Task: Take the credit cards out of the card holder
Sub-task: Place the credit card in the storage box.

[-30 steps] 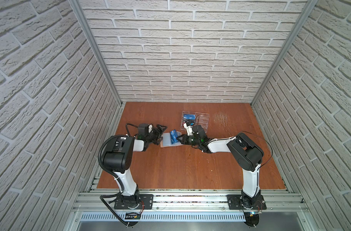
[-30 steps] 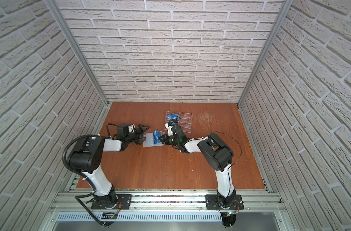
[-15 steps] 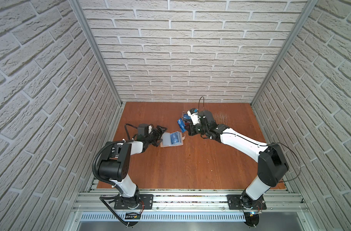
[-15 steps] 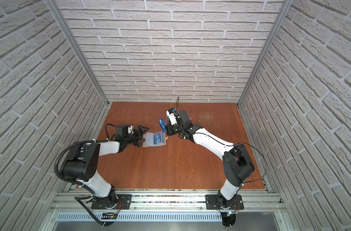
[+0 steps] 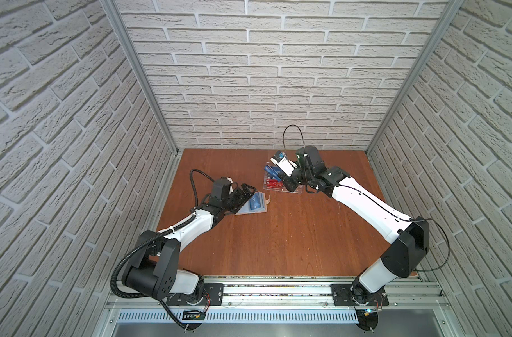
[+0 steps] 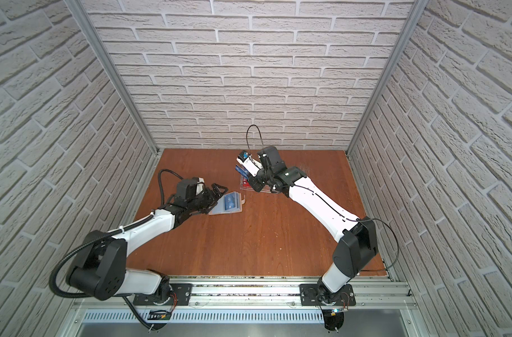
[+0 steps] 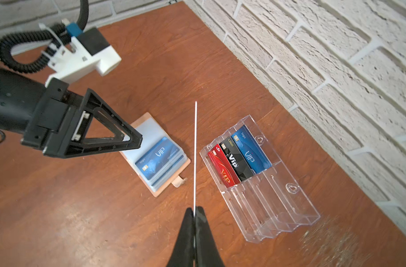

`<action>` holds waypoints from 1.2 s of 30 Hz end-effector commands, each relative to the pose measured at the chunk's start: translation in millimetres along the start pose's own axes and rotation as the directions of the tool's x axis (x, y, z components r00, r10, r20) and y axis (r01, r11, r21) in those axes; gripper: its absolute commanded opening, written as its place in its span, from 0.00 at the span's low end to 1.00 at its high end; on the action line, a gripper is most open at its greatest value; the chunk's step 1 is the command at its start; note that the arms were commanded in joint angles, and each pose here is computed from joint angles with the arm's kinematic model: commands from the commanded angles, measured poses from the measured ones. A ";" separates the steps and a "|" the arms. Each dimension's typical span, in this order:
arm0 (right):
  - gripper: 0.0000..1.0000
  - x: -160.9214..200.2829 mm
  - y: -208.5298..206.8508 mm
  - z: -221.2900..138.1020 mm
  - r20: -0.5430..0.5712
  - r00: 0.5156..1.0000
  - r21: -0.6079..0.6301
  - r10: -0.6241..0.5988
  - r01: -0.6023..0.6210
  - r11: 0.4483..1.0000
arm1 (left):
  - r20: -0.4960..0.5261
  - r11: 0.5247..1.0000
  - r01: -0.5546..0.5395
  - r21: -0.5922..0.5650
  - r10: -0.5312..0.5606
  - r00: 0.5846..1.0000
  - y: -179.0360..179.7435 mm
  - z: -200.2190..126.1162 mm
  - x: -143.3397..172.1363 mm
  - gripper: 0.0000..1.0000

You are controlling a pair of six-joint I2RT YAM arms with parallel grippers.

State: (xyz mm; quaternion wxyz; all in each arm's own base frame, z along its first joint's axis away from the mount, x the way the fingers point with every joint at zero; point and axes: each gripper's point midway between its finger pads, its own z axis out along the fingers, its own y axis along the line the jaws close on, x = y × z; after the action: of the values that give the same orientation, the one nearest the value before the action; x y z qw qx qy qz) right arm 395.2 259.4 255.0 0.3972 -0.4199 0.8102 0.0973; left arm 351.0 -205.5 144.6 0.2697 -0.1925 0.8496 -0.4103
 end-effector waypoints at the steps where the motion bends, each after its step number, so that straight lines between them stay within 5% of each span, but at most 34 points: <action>1: 0.05 5.2 -9.0 3.5 -0.020 0.988 -0.086 -0.153 0.151 0.985 | 0.069 1.000 -0.030 -0.001 0.030 0.997 -16.3 1.1 -10.5 0.98; 17: 0.06 15.3 -58.7 48.6 -0.078 0.933 -0.299 -0.350 0.313 0.901 | 0.121 0.996 0.006 0.089 -0.017 0.993 -42.5 34.4 -24.2 0.98; 36: 0.06 38.4 -99.4 108.6 -0.108 0.909 -0.256 -0.402 0.366 0.895 | 0.103 0.988 0.030 0.153 -0.046 0.994 -53.2 82.3 -36.2 0.98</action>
State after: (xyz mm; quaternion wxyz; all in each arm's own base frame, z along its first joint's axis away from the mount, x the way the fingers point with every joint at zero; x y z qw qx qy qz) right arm 506.4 228.0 160.0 0.2635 -0.6198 0.7338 0.0887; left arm 426.5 -256.5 134.7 0.2991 -0.2241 0.8155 -0.4420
